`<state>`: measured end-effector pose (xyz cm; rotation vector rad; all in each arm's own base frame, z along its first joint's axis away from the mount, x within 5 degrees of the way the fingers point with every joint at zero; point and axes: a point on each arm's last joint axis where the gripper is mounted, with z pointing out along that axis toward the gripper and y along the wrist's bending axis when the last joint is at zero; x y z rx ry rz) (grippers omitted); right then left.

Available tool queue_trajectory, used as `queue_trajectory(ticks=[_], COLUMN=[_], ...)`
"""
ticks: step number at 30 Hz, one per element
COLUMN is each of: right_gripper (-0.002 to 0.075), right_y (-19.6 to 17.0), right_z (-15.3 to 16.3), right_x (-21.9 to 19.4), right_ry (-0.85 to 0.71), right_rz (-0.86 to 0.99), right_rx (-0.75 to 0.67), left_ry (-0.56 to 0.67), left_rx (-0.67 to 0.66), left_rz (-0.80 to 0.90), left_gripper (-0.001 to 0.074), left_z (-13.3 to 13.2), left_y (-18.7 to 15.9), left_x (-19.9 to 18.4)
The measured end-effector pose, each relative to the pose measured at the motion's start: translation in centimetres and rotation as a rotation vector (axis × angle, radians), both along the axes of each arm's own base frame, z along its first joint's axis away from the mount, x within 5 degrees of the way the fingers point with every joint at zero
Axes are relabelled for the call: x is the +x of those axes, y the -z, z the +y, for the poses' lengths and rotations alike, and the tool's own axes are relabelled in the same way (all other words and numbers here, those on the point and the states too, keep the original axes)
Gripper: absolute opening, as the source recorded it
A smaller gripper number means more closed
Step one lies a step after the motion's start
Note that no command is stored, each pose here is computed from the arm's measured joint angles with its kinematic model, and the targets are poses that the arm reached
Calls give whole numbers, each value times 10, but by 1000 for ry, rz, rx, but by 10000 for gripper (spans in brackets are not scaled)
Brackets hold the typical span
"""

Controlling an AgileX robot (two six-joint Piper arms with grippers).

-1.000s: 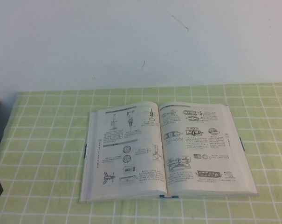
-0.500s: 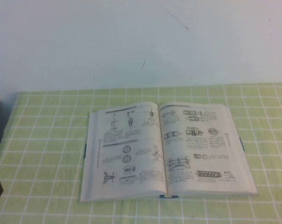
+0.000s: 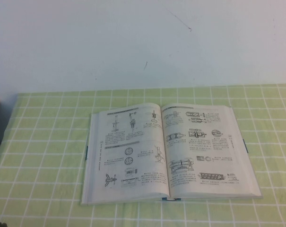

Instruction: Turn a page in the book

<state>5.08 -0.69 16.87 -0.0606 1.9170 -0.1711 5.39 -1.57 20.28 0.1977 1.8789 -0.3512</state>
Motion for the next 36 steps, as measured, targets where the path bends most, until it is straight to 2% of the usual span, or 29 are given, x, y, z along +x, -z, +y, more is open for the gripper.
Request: queue_trajectory(ticks=[6, 11, 15, 19, 36], right_gripper=[-3, -3, -3, -3, -3], right_y=[0, 0, 0, 0, 0], right_z=[0, 0, 0, 0, 0], right_x=[0, 0, 0, 0, 0], right_ry=[0, 0, 0, 0, 0], right_rz=[0, 0, 0, 0, 0], right_rx=[0, 0, 0, 0, 0], left_ry=[-145, -311, -376, -409, -435], left_rx=[-10, -11, 36, 96, 94], left_rz=[-98, -47, -36, -39, -38], left_gripper=[-4, -4, -4, -4, -4], left_z=[4, 12, 16, 18, 20], left_y=[22, 27, 28, 28, 28], left_x=[0, 0, -1, -1, -1])
